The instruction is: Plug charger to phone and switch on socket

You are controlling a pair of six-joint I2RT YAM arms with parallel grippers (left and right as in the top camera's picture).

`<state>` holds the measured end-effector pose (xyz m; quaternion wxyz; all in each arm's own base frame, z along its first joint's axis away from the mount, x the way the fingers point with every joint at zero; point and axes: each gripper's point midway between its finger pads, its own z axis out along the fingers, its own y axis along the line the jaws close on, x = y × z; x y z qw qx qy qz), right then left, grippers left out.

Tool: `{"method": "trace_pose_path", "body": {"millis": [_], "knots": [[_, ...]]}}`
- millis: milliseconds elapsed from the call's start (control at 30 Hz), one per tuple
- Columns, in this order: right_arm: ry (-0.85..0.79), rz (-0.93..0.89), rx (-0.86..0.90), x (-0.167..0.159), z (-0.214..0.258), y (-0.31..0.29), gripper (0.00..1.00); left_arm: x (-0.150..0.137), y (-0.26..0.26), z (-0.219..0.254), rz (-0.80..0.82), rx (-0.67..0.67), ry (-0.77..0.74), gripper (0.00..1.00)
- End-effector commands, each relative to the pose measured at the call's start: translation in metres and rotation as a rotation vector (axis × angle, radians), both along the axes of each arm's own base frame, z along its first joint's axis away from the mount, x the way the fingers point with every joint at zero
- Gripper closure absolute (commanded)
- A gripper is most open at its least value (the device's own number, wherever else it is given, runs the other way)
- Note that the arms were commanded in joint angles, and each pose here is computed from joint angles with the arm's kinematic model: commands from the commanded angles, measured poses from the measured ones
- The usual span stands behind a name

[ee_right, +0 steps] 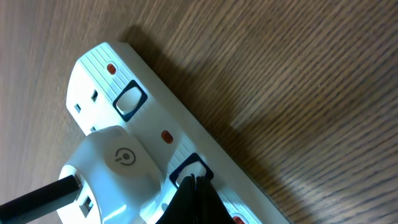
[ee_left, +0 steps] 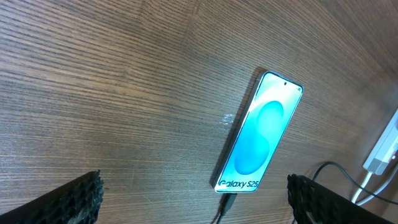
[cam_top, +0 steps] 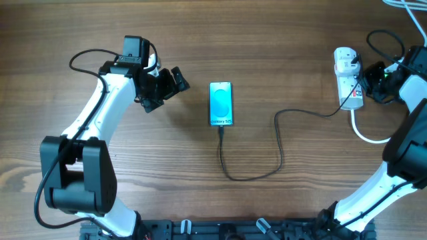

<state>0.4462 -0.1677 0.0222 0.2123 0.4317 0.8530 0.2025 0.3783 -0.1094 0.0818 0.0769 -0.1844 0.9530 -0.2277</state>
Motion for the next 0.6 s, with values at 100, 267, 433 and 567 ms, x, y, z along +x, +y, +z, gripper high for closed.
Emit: {"method": "trace_pose_path", "body": {"millis": [100,267,433,567], "knots": [[-0.018,0.046,-0.01,0.01,-0.006,0.006,0.96,0.001,0.003,0.001,-0.011,0.02,-0.017,0.0],[-0.047,0.052,-0.029,0.017,-0.002,0.005,0.96,0.001,0.003,0.001,-0.012,0.02,-0.017,0.0],[-0.05,0.053,-0.031,0.018,-0.002,0.005,0.96,0.001,0.003,0.001,-0.012,0.02,-0.017,0.0],[-0.042,0.055,-0.026,0.017,-0.003,0.008,0.96,0.001,0.003,0.001,-0.012,0.02,-0.017,0.0]]}}
